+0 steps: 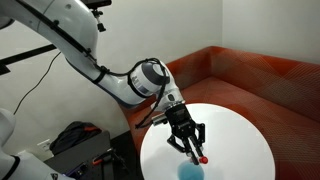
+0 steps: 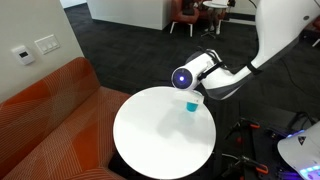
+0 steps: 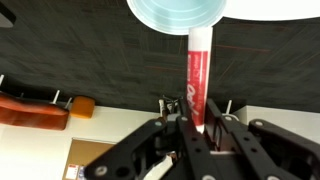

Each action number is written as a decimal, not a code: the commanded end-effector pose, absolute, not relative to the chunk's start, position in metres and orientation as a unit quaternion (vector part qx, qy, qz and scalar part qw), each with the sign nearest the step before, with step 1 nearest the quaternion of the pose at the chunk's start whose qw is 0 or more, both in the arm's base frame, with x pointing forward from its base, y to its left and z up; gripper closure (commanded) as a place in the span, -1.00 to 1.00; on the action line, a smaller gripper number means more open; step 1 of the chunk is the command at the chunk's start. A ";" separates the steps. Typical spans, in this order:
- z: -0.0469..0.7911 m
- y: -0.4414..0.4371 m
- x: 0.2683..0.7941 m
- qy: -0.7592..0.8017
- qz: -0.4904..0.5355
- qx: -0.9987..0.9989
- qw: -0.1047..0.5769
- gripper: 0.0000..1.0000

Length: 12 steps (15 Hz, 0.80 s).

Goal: Put the red marker inside the light blue cup

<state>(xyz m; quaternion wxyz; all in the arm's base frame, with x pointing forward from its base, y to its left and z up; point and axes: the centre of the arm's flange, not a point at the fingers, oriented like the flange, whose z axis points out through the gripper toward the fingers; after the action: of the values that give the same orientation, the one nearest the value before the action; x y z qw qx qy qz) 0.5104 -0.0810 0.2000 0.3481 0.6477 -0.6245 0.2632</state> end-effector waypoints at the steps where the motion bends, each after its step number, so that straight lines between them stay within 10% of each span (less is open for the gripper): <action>1: 0.191 -0.084 0.510 -0.635 0.257 0.633 0.361 0.90; 12: 0.153 -0.082 0.518 -0.635 0.220 0.637 0.378 0.90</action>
<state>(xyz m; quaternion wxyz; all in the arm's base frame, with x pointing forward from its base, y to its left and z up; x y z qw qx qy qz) 0.5060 -0.0836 0.1590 0.3672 0.6430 -0.6329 0.2262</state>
